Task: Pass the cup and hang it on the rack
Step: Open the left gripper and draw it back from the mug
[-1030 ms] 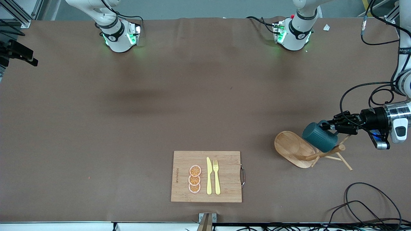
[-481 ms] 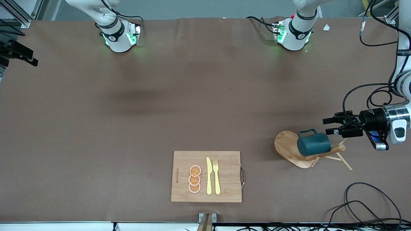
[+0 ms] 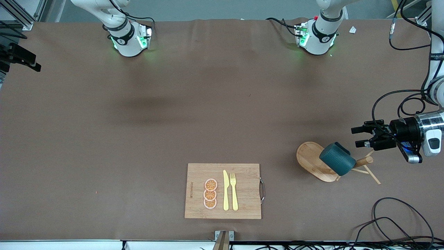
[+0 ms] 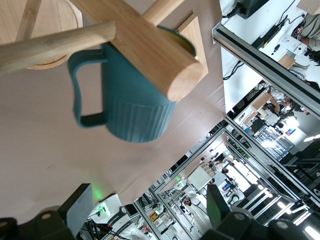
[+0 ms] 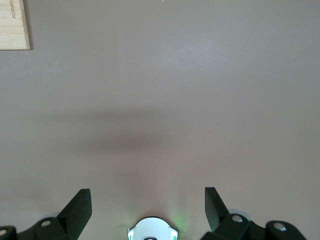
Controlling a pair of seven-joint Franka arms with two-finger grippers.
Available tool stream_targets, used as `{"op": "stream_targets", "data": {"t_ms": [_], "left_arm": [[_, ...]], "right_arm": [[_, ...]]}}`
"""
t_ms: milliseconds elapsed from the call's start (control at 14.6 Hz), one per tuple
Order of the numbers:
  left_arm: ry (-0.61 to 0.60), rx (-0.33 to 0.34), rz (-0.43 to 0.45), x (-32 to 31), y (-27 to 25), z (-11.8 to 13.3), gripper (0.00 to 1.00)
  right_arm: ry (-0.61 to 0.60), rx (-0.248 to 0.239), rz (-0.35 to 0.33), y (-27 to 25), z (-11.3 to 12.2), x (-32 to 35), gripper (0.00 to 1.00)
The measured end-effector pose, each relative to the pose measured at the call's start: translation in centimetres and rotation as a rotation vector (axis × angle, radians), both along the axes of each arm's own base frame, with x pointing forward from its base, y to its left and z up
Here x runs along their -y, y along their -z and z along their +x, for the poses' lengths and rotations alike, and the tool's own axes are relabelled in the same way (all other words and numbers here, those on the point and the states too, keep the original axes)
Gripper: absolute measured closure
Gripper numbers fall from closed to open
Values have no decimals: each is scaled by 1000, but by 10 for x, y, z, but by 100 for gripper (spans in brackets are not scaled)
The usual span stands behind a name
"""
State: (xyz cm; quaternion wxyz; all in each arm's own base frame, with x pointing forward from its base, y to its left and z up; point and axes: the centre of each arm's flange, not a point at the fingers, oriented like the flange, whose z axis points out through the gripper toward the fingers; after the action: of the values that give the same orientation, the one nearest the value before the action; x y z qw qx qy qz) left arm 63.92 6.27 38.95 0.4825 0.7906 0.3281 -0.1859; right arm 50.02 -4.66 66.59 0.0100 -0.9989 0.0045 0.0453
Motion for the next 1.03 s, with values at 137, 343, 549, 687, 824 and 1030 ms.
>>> {"op": "stream_targets", "data": {"t_ms": [137,343,549,687,824,1030], "left_arm": [[-4,0,1,-1,-7,2,0],[-4,5,12,-2,-19,3,0],[-6,4,35,-3,-32,2,0],[0,5,57,-4,-38,1,0],[12,12,88,-4,-46,-2,0],[54,42,197,-6,-68,-8,0]], "right_arm": [[0,0,0,0,0,0,0],[-1,0,0,0,0,-1,0],[-2,0,0,0,0,-1,0],[-3,0,0,0,0,-1,0],[-3,0,0,0,0,-1,0],[-6,0,0,0,0,-3,0]]}}
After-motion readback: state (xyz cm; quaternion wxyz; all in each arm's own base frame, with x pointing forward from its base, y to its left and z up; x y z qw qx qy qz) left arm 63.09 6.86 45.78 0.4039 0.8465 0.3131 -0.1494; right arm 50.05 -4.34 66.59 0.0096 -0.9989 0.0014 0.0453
